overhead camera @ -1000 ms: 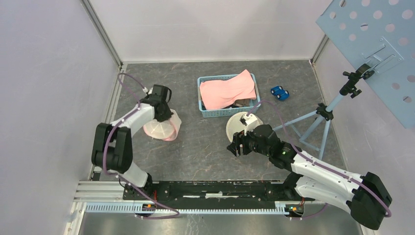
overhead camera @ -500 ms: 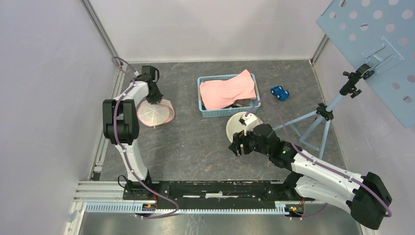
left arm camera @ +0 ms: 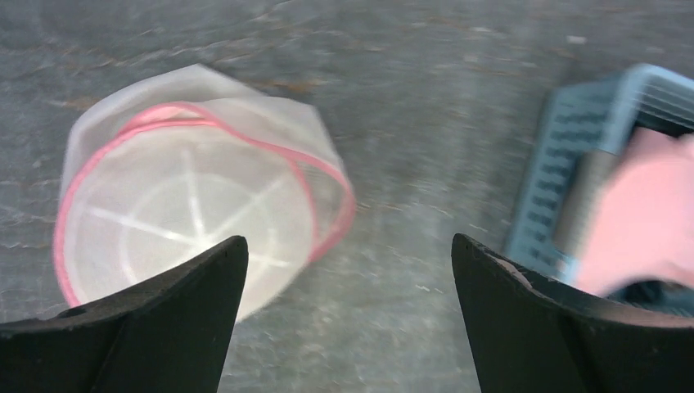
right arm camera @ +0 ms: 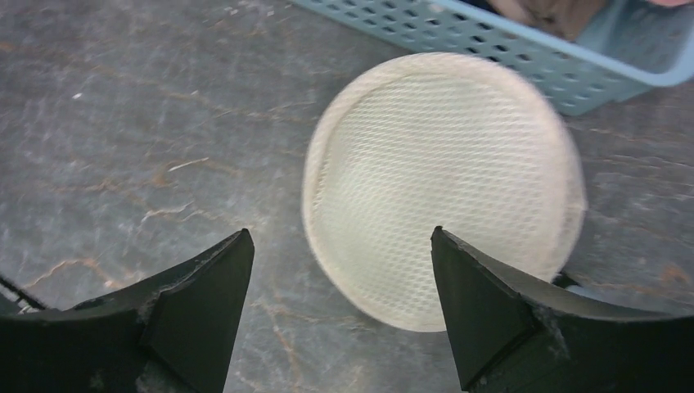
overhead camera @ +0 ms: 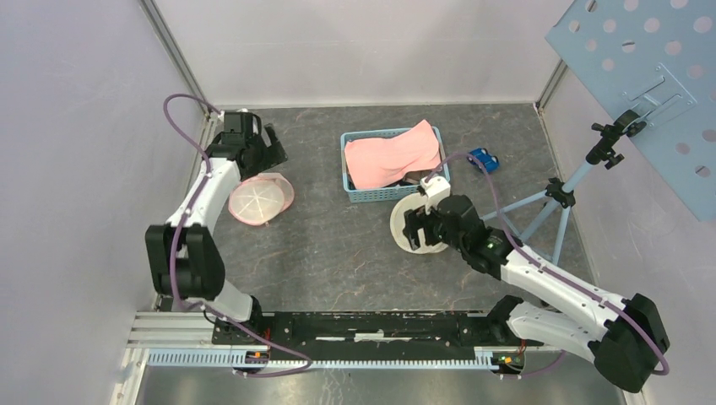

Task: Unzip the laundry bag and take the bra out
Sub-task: Move the laundry bag to the center of the board, then pick up the laundry bag at the center of the board.

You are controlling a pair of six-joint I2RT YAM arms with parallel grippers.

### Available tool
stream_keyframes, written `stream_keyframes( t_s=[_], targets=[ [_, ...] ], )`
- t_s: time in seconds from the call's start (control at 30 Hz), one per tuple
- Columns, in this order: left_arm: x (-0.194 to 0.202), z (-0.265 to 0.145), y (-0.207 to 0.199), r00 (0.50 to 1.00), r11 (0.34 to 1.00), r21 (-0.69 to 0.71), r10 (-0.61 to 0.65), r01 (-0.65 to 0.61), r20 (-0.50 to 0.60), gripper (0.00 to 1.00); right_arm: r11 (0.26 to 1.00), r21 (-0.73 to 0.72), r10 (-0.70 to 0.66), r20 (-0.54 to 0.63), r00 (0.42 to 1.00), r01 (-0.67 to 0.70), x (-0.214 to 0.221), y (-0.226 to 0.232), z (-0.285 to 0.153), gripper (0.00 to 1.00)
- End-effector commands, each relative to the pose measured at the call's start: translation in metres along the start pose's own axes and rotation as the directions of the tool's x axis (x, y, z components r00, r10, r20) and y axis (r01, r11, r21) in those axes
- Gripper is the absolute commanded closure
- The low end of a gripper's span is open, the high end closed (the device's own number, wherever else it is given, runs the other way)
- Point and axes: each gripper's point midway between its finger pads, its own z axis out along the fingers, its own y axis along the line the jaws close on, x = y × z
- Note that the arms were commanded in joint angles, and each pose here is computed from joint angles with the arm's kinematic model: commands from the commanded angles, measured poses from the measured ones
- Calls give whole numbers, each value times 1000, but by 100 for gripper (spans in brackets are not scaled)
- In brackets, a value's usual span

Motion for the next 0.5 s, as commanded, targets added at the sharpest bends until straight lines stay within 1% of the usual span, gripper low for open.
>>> stream_keyframes(
  t_s=[0.0, 0.07, 0.17, 0.27, 0.37, 0.47],
  targets=[
    [-1, -53, -51, 989, 976, 174, 115, -129, 90, 0, 997, 78, 0, 46, 999, -4, -29, -29, -1, 14],
    [10, -66, -60, 987, 964, 219, 137, -152, 82, 0, 994, 104, 15, 46, 999, -19, -30, -44, -2, 14],
    [37, -83, -73, 982, 938, 291, 177, -190, 71, 0, 990, 136, 31, 14, 999, -33, -22, -65, 0, 14],
    [66, -100, -85, 972, 900, 368, 219, -233, 80, 0, 992, 118, 47, -12, 999, -45, -11, -69, 4, 14],
    [83, -118, -87, 967, 877, 409, 233, -253, 100, 0, 991, 115, 69, -49, 996, -63, 7, -74, 12, 15],
    [93, -133, -84, 962, 862, 427, 249, -274, 114, 0, 993, 64, 104, -66, 992, -100, 26, -73, 19, 17]
  ],
)
